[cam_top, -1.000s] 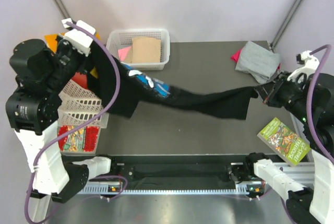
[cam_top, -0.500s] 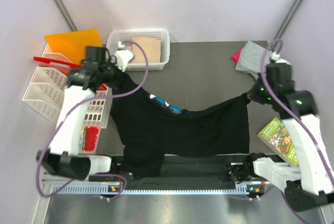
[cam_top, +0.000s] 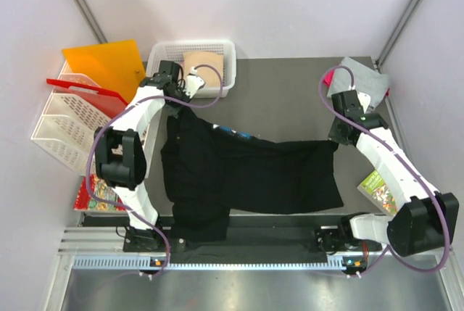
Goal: Fold and stack the t-shirts
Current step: Flatten out the tshirt
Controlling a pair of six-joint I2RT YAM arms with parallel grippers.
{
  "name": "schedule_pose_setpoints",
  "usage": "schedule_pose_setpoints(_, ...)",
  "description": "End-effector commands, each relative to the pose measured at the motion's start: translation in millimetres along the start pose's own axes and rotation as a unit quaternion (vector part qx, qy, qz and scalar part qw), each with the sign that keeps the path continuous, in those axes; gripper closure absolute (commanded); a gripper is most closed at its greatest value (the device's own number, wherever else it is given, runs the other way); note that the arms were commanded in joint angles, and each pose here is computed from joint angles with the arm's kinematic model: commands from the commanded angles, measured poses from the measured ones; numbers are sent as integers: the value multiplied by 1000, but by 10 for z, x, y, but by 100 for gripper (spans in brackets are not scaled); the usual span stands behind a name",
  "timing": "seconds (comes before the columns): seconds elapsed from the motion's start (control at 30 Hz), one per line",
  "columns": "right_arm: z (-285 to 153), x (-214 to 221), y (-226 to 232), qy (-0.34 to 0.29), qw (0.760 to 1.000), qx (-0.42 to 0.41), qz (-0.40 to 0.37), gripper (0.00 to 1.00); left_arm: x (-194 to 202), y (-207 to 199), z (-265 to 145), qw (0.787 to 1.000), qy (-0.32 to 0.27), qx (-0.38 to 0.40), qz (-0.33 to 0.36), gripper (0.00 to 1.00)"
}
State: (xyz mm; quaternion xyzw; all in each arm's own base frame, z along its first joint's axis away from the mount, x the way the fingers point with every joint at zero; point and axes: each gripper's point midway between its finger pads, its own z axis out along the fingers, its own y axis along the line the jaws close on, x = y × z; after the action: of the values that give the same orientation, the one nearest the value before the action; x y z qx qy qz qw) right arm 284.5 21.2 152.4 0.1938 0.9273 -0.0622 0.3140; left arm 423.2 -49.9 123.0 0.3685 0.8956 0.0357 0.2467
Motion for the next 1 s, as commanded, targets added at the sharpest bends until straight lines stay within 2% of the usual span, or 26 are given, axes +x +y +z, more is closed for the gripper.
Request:
schedule_pose_setpoints(0.0, 90, -372, -66, -63, 998, 25, -2, 100, -327, 510, -89, 994, -42, -104, 8, 100)
schedule_pose_setpoints(0.23, 485, -429, -98, -58, 997, 38, 18, 100, -337, 616, -112, 989, -49, -138, 3, 100)
schedule_pose_setpoints(0.43, 945, -377, 2, -20, 998, 53, 1, 100, -133, 512, -50, 990, -35, -139, 1, 100)
schedule_pose_setpoints(0.7, 1255, -546, 107, -7, 999, 48, 12, 99, 61, 571, -142, 982, -30, -185, 12, 100)
schedule_pose_setpoints(0.73, 1317, -548, 88, 2, 999, 49, 9, 89, 120, 571, -118, 981, -24, -191, 13, 100)
schedule_pose_setpoints(0.77, 1331, -589, 107, 3, 999, 45, 10, 69, 112, 653, -151, 978, -31, -208, 7, 98)
schedule_pose_setpoints(0.8, 1334, -696, 147, -2, 999, 41, 9, 60, 128, 700, -175, 975, -29, -219, 3, 89)
schedule_pose_setpoints(0.83, 1306, -735, 144, -1, 999, 43, 8, 44, 132, 770, -206, 973, -30, -228, -7, 74)
schedule_pose_setpoints(0.87, 1257, -867, 157, -14, 999, 44, 9, 38, 144, 818, -195, 972, -26, -234, -15, 53)
schedule_pose_setpoints(0.93, 1142, -941, 114, -21, 998, 54, 10, 27, 117, 1012, -328, 962, -27, -265, -49, 40)
schedule_pose_setpoints(0.97, 1077, -1001, 78, -31, 998, 61, 12, 26, 101, 1052, -369, 961, -30, -268, -58, 20)
